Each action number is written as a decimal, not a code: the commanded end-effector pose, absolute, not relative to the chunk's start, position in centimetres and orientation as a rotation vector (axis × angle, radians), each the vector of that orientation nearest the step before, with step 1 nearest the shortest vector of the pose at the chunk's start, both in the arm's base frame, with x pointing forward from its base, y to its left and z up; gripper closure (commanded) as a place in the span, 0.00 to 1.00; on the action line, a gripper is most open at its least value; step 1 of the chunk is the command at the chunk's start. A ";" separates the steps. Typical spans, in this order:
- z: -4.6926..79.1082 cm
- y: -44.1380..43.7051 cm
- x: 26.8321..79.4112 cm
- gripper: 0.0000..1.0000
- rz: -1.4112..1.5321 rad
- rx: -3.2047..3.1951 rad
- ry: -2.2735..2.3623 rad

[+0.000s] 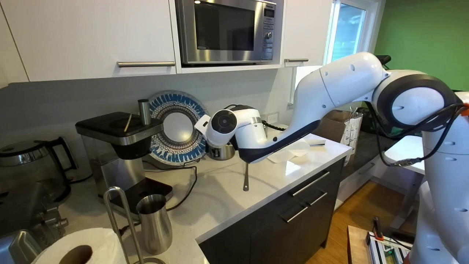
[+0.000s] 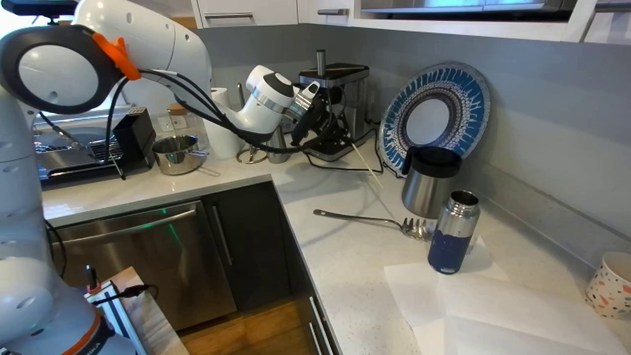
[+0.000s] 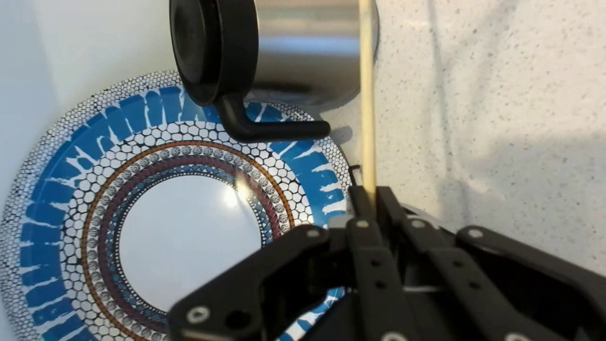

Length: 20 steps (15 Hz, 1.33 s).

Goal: Pick up the wooden chopstick from the silver cup and put it on the kitchen counter

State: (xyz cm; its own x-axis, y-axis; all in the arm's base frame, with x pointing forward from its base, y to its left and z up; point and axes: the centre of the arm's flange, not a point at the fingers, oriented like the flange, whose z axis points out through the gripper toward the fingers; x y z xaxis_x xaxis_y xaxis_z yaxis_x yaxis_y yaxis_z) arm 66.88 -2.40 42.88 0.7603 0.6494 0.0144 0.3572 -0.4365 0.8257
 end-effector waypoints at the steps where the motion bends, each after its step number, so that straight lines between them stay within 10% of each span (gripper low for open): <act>1: 41.0 -3.7 68.5 0.98 0.361 2.025 0.878; 20: 36.0 -10.4 70.6 0.98 0.108 2.097 0.921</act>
State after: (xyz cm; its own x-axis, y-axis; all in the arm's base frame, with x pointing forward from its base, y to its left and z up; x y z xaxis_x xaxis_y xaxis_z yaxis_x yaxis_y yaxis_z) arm 69.51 -9.85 36.36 0.7210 0.6608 -0.2085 0.5649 -0.3863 0.7292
